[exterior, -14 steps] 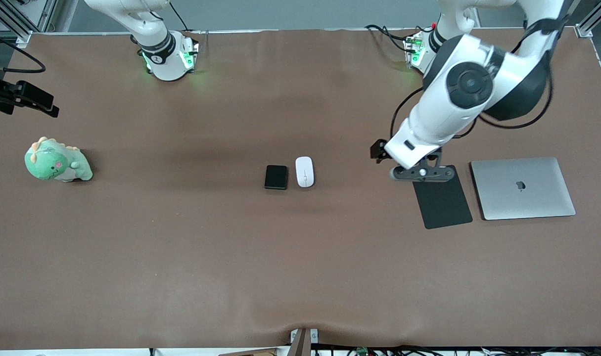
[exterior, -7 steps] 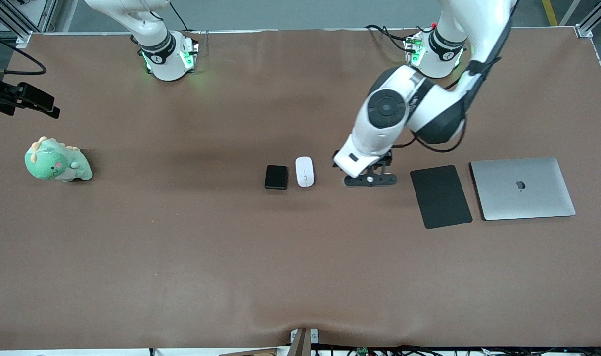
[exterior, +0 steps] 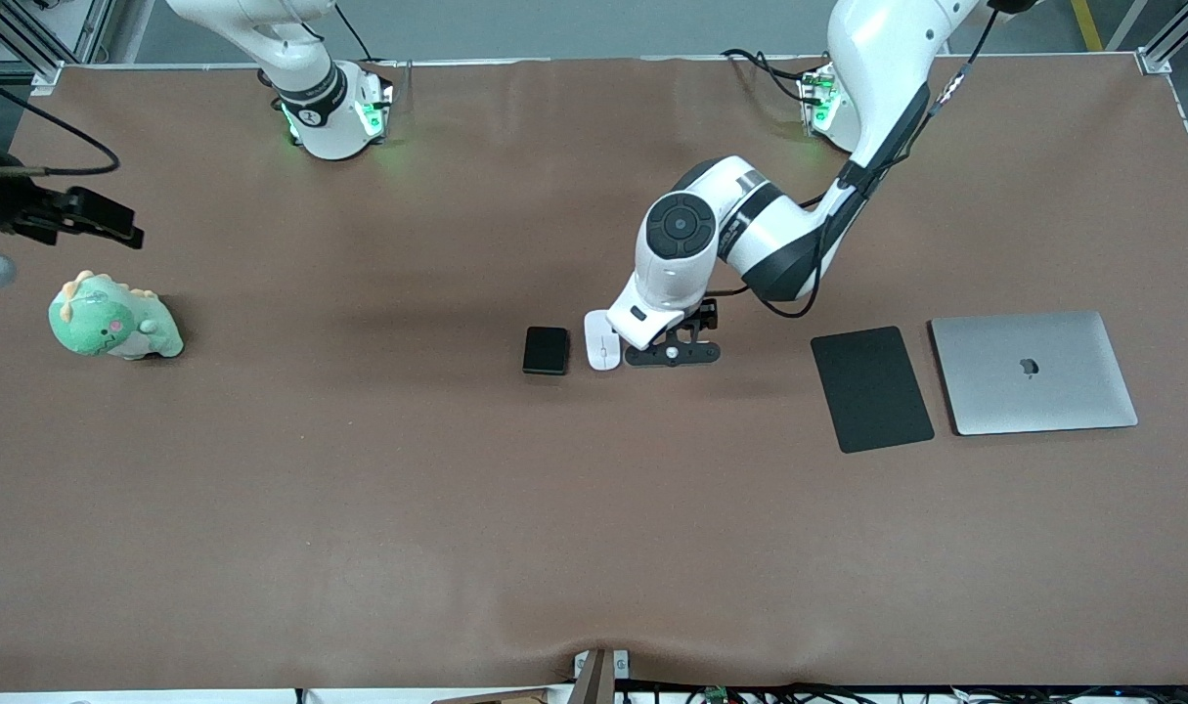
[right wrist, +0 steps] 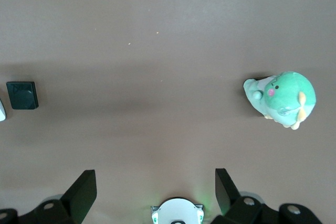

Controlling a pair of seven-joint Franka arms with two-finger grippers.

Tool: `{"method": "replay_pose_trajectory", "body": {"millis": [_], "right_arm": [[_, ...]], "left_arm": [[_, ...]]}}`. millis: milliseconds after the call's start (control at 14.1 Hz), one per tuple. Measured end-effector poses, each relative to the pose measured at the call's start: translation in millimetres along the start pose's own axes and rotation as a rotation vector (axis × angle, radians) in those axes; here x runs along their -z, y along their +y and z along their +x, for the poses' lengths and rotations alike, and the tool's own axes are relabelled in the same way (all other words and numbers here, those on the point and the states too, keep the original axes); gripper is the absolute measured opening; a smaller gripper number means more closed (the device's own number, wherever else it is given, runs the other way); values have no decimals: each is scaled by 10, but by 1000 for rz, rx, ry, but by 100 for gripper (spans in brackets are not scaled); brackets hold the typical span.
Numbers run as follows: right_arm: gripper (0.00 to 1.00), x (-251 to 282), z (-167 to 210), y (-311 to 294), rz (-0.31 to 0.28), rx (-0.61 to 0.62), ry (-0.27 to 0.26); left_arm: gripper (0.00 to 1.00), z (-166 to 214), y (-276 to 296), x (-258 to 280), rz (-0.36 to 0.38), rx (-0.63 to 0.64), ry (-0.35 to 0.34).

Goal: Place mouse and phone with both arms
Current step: 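Reach the left gripper over the white mouse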

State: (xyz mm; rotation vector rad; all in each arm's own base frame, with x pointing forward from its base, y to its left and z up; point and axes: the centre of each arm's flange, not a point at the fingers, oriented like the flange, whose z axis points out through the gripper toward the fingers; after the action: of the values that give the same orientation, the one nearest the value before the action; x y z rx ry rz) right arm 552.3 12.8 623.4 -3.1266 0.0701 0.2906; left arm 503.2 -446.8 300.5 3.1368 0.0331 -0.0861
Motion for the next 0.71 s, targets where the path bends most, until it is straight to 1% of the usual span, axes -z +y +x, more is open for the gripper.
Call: {"method": "replay_pose_trajectory", "body": {"millis": [142,356,569,712], "right_arm": [[100,-47,35,-40,-2,6,-9],[100,-31,35,-2,-1,0,-6],[100,-46,47,17,-2,-4,-9],[100,-50,53,55,-2,-11,-10]], "left_arm": [[100,-102,146,-161,-4,-2,-1],[100,-213,283,-323,8,0,10],[100,-210,332,-439,-17,1,16],[100,-275,437,-574,-27,13,23]]}}
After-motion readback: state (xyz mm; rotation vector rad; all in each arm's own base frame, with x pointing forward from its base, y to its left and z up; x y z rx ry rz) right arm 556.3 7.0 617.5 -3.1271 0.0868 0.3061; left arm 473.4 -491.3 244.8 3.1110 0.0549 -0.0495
